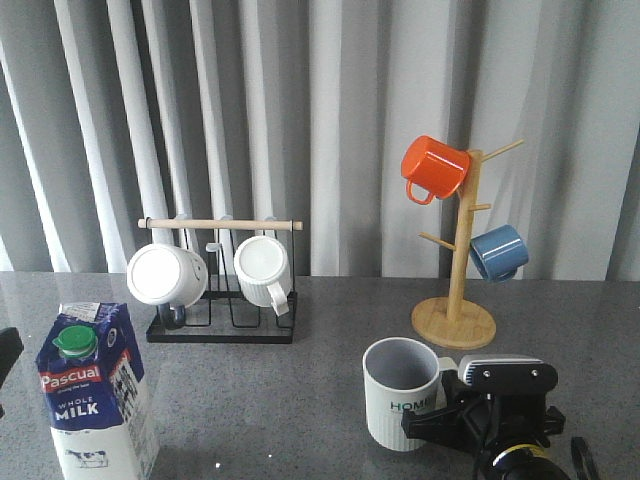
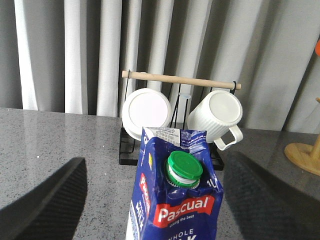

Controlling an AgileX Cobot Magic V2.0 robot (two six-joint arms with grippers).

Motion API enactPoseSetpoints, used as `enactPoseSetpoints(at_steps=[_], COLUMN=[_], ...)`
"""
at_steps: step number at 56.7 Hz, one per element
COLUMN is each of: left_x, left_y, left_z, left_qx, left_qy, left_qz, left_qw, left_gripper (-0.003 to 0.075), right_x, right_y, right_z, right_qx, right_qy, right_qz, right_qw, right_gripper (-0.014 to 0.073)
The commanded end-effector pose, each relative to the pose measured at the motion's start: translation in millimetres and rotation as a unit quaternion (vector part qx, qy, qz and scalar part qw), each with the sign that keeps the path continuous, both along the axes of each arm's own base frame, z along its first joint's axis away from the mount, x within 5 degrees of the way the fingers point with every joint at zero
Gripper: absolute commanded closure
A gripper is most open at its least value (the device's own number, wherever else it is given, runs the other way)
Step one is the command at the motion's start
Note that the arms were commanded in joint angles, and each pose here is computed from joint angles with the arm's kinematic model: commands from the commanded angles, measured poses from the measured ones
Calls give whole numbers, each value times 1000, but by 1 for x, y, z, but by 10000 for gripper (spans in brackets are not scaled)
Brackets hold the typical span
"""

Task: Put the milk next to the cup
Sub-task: 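Grasp the HOME mug handle with the right gripper and slide it toward the milk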

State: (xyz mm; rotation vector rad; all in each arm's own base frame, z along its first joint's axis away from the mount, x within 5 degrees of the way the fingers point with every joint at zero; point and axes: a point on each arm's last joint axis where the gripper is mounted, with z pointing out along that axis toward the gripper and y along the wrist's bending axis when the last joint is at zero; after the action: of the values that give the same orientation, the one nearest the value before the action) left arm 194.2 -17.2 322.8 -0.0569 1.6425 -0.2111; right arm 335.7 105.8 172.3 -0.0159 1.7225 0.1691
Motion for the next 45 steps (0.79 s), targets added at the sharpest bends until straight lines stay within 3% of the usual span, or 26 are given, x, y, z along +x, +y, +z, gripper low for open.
enactPoseSetpoints(at_steps=[1,28,45], left_x=[-1,-1,-1], left_y=[-1,-1,-1], left_z=[20,20,20], left_qx=[-16,-16,-16], left_qy=[-55,-55,-55], left_qz=[-6,-6,-6], left_qw=[998,998,998], left_gripper=[183,183,183], right_x=[4,-4,-5], right_y=[0,23,23], right_z=[22,14,9], right_qx=[16,60,65], right_qy=[-58,-63,-44], right_qz=[-11,-24,-37], right_qw=[998,996,996], right_gripper=[528,517,506])
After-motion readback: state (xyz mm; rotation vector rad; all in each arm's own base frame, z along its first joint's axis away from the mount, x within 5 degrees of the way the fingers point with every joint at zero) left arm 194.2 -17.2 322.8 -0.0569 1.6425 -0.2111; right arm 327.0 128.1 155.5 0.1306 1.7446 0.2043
